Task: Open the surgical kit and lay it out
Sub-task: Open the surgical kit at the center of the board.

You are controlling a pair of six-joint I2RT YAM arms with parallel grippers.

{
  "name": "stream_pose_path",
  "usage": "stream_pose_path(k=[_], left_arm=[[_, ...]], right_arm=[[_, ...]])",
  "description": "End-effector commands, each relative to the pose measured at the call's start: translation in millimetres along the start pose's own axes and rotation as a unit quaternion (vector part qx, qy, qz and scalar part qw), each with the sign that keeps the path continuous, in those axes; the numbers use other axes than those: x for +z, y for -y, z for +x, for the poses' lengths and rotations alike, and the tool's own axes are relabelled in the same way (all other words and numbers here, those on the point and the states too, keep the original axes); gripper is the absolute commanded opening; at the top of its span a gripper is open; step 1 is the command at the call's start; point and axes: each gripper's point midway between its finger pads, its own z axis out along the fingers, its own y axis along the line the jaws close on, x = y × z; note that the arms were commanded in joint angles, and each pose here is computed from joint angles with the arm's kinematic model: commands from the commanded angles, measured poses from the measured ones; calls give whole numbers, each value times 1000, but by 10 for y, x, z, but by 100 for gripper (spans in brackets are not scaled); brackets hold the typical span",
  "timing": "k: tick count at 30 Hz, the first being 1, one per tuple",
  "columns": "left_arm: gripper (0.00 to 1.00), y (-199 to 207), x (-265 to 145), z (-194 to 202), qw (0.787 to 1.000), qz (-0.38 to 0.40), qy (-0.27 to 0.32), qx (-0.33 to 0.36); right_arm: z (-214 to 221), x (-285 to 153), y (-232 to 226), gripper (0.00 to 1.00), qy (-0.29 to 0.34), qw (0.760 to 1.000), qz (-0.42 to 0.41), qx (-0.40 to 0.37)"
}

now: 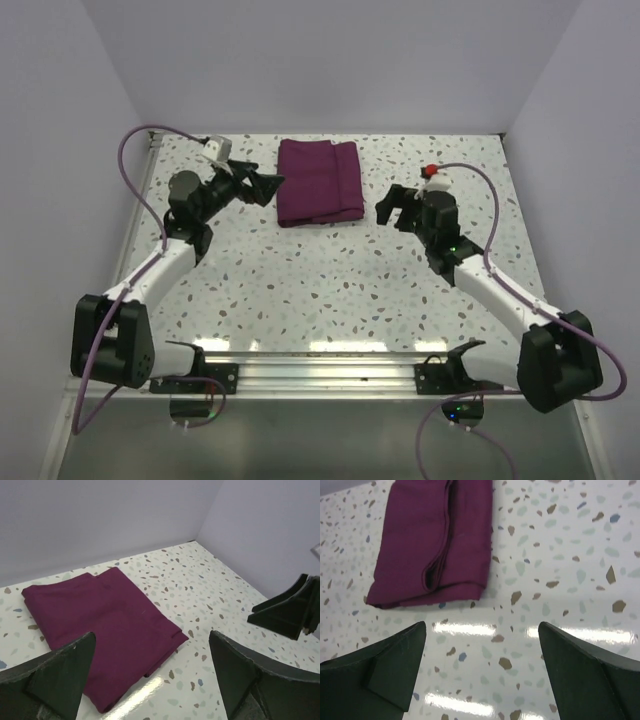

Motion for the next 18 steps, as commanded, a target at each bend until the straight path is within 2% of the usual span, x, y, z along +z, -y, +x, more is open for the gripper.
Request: stream_pose_path(k=[1,2,3,4,5,6,7,8,9,10,11,12,13,14,15,17,18], left_arm=[[100,482,23,-602,998,47,24,35],[100,696,28,-597,994,94,19,51],[100,896,-10,-762,986,137,54,79],[100,902,-23,-660,986,142,57,62],[100,856,-11,-619,989,131,64,34],[100,750,37,-500,991,107,61,-50],[100,604,76,-365,990,84,69,-85],[95,633,136,-350,988,109,75,-81],[98,439,324,75,987,90,2,-130],[100,451,496,-94,988,99,-8,-122],[100,484,617,41,988,85,-32,-121],[100,357,671,304,992,32,-74,-97],[100,95,783,205,994,-72,-47,-62],[100,221,864,315,993,-96,-62,-11],[100,57,918,375,983,-163,-79,9],[98,153,1026,557,978,-174,-111,33],[95,73,1076,675,970,-197,-131,53]], right_arm=[[-53,-251,70,99,17,999,30,32],[-169,-340,125,98,43,997,46,44],[-184,-378,145,98,52,996,49,49],[-169,-398,165,98,60,996,47,50],[-191,-423,153,98,65,996,43,51],[-154,-413,130,98,58,996,36,50],[-136,-395,123,99,50,997,37,49],[-106,-383,108,98,38,997,36,55],[-25,-352,70,98,15,998,29,54],[1,-350,60,99,1,998,31,55],[10,-336,64,98,-3,997,35,63],[87,-322,96,98,-18,997,42,59],[108,-325,91,98,-27,997,41,53],[130,-318,114,98,-31,997,47,45],[133,-303,144,98,-34,997,57,42],[181,-291,187,98,-45,996,69,37],[220,-268,204,98,-51,995,72,36]])
